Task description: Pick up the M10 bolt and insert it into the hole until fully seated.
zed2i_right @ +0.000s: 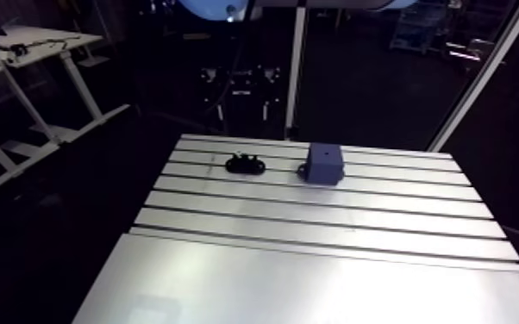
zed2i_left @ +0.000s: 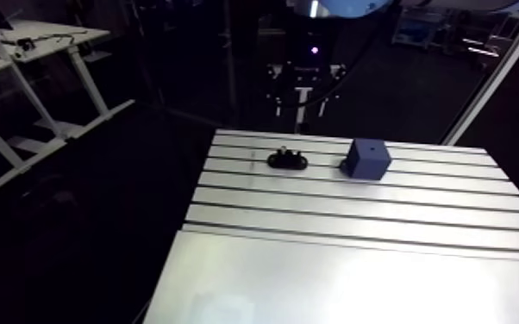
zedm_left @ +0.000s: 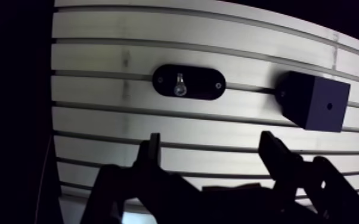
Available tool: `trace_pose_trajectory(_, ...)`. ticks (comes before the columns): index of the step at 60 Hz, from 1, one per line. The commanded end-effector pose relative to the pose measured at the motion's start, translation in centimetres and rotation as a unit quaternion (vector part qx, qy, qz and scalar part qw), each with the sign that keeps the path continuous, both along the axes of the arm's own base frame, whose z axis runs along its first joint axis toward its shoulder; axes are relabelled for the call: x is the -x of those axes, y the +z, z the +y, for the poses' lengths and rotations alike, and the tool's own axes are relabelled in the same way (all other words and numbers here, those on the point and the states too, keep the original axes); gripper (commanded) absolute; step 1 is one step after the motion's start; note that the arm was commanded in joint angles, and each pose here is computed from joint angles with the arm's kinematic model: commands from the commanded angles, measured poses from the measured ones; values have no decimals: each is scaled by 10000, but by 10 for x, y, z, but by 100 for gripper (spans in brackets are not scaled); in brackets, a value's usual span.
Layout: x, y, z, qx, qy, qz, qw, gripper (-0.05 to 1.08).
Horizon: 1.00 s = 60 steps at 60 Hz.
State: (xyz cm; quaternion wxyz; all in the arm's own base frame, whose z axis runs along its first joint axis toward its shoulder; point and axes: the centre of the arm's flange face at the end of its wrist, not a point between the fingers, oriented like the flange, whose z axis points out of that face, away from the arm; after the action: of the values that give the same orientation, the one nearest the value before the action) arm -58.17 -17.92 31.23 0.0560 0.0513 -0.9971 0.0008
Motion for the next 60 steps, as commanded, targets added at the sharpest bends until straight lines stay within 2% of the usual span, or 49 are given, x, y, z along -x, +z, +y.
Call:
trace_pose_trajectory(1,4,-18,-1,8,-44,-11,10000,32)
trace_pose_trajectory(7,6,-27,-4,3,-142,-46,9999,41)
trace_pose_trajectory(12,7,-33,-7,0,-129,-86,9999,44)
trace_pose_trajectory(23,9,-42,-17,15,-66,-29,10000,50)
trace_pose_trajectory(41,12,-55,-21,-29,-40,-32,10000,51)
trace_pose_trajectory(45,14,-60,-21,-34,-46,-62,10000,54)
trace_pose_trajectory(60,16,-71,-22,-50,-39,-132,9999,54)
